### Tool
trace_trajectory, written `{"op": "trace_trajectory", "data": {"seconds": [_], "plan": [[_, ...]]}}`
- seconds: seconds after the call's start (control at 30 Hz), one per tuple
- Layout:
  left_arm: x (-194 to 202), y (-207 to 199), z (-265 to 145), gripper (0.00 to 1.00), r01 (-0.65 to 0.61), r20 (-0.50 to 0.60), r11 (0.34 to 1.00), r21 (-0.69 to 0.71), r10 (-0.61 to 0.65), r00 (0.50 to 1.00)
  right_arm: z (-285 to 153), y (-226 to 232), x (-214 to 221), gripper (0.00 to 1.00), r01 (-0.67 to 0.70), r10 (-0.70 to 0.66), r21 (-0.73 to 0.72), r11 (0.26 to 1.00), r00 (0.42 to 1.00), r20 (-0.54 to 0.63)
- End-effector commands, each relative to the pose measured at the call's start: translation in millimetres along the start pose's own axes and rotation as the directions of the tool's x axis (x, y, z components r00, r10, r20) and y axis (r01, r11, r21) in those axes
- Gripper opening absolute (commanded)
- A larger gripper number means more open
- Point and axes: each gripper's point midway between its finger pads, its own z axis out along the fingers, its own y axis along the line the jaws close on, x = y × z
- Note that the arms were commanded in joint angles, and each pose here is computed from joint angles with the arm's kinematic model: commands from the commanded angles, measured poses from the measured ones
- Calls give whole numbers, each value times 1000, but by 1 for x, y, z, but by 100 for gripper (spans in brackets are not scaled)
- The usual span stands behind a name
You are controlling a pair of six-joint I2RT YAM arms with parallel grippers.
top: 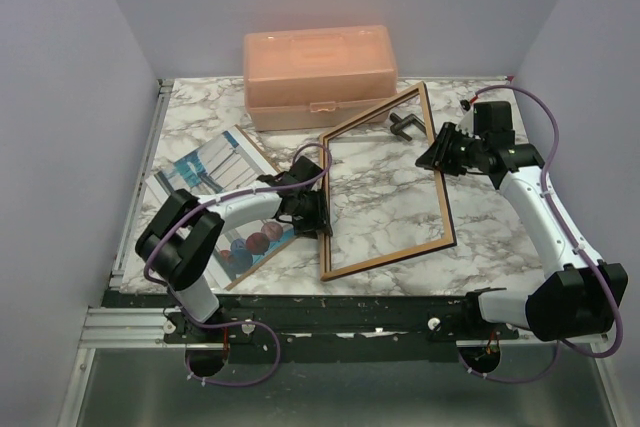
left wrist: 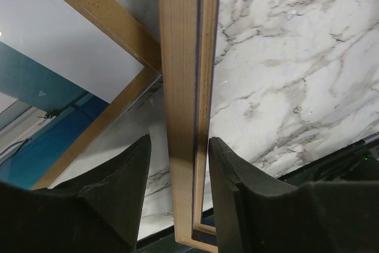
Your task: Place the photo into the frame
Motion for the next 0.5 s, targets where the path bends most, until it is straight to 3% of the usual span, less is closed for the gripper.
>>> {"op": "trace_trajectory", "data": {"seconds": [0.0, 0.27, 0.37, 0.47], "plan": [[-4, -1, 7, 44, -8, 8, 1000, -21, 8, 1000, 6, -34, 23, 1, -21, 31, 138, 990, 997, -74], [0, 1, 20, 31, -10, -19, 1000, -6, 9, 1000, 8, -30, 26, 3, -29, 39, 113, 993, 995, -92], [2, 2, 24, 22, -6, -30, 1000, -6, 6, 1000, 7, -27, 26, 18, -22, 32, 101, 995, 994, -101], [4, 5, 27, 14, -3, -38, 1000, -15, 2, 999, 3, -29, 22, 41, -11, 22, 118, 993, 995, -93]]}}
